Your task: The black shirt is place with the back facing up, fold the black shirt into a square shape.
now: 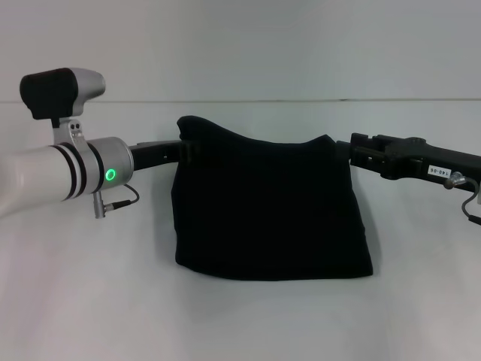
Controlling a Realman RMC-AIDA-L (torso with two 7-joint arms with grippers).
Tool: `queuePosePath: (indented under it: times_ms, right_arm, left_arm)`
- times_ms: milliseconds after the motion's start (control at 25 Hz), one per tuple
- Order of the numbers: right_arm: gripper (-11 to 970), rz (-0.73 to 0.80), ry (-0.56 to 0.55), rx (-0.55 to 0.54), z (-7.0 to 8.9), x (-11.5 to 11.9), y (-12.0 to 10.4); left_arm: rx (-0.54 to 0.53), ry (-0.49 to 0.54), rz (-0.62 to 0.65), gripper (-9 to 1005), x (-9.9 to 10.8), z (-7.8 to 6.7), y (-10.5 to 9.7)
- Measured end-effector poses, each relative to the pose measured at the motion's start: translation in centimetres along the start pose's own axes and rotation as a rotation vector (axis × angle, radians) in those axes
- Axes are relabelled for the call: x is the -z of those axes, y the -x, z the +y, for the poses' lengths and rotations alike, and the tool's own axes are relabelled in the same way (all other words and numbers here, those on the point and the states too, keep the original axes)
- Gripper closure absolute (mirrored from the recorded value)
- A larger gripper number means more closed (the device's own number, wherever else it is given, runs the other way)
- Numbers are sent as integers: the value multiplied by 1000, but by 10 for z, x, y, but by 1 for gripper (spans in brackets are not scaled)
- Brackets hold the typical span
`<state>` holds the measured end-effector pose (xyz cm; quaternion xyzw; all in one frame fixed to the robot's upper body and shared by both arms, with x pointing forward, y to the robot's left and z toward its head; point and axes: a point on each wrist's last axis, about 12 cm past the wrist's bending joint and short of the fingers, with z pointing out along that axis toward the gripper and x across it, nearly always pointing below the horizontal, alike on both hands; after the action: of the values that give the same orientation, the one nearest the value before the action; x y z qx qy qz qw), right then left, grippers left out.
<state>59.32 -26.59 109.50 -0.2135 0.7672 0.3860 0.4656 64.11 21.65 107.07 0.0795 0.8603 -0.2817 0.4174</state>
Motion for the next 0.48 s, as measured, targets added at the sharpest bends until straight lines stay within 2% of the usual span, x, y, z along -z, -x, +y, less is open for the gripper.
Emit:
queuePosePath:
  times_ms: [120,280,400,440,480]
  right_arm:
    - [486,0,0,0,0,-1,0]
    - [465,1,-3,-1,0,0,0]
    - [455,1,-11,-1,-2,1,0]
    - [457,0,-12,-1,-2,1,0]
    - [458,-2,-14,-3,-2,2,1]
  left_arm:
    - [4,5,-11,831,1,1,3]
    - [-9,16,-20,827,3,4,5]
    - [-3,46,-30,824,9,13,5]
    - [11,67,-44,823,15,21,5]
    - [11,67,-44,821,15,21,5]
